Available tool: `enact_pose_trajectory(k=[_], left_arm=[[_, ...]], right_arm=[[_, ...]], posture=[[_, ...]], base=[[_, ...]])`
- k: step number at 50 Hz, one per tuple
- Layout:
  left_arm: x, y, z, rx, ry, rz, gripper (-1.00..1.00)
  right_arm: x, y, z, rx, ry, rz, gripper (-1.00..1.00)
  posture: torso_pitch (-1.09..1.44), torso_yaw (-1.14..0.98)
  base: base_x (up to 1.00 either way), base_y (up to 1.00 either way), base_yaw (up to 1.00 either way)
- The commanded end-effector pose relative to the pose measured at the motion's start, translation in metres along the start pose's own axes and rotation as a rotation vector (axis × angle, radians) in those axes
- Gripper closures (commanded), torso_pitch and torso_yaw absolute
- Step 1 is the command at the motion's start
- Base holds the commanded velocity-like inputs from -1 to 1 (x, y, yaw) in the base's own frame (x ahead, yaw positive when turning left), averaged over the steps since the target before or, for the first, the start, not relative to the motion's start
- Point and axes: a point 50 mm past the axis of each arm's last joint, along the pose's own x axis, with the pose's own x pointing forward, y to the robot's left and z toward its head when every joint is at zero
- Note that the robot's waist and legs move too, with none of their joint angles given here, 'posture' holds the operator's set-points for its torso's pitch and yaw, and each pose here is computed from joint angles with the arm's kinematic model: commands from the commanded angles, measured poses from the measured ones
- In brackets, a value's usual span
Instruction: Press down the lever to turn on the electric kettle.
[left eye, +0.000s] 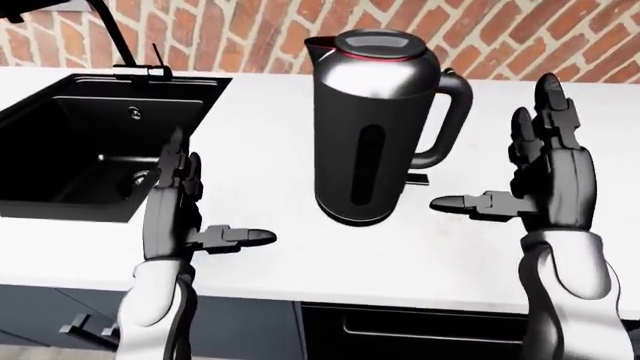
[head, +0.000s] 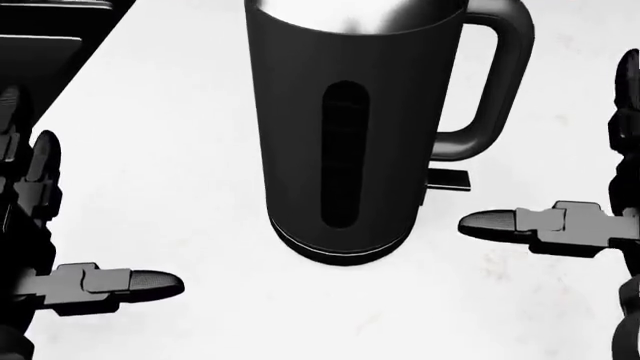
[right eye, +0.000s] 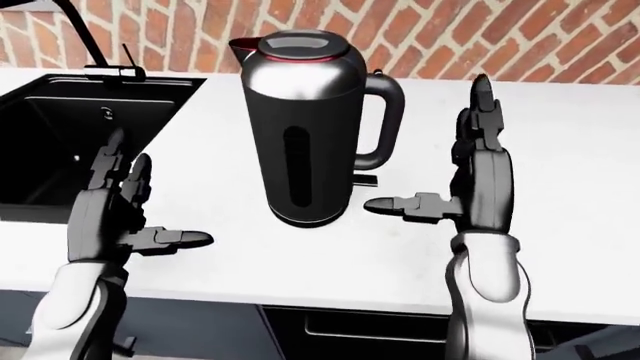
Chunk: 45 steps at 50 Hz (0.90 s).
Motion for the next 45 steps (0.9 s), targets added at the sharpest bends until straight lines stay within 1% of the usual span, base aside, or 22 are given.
enact_pose_trajectory(k=[1, 8, 16, 22, 27, 36, 41, 45], left_arm=[[-0.001, 0.000, 0.017, 0.008, -0.097, 0.004, -1.00], [-0.001, 0.000, 0.016, 0.008, -0.097, 0.004, -1.00], [-0.002, -0.001, 0.015, 0.008, -0.098, 0.003, -1.00], [-0.003, -0.001, 0.015, 0.008, -0.098, 0.005, -1.00], [-0.003, -0.001, 0.015, 0.008, -0.098, 0.006, -1.00], [-0.003, 0.000, 0.015, 0.008, -0.099, 0.008, -1.00], [-0.003, 0.001, 0.016, 0.009, -0.102, 0.008, -1.00], [-0.003, 0.001, 0.016, 0.009, -0.103, 0.009, -1.00]], right_arm=[[0.001, -0.006, 0.013, -0.006, -0.059, -0.013, -1.00], [0.014, -0.010, 0.024, -0.043, -0.078, -0.018, -1.00], [0.021, -0.017, 0.021, -0.064, -0.065, -0.039, -1.00], [0.033, -0.019, 0.023, -0.095, -0.066, -0.044, -1.00], [0.038, -0.015, 0.021, -0.116, -0.059, -0.035, -1.00], [0.051, -0.003, 0.013, -0.155, -0.045, -0.004, -1.00], [0.053, 0.003, 0.009, -0.169, -0.042, 0.012, -1.00], [0.060, 0.006, 0.008, -0.185, -0.041, 0.018, -1.00]], posture=[[0.00, 0.00], [0.00, 0.00], [0.00, 0.00], [0.00, 0.00], [0.00, 0.00], [0.00, 0.00], [0.00, 0.00], [0.00, 0.00]], base=[[0.00, 0.00, 0.00], [0.00, 0.00, 0.00], [0.00, 0.00, 0.00], [0.00, 0.00, 0.00], [0.00, 0.00, 0.00], [0.00, 0.00, 0.00], [0.00, 0.00, 0.00], [0.00, 0.00, 0.00]])
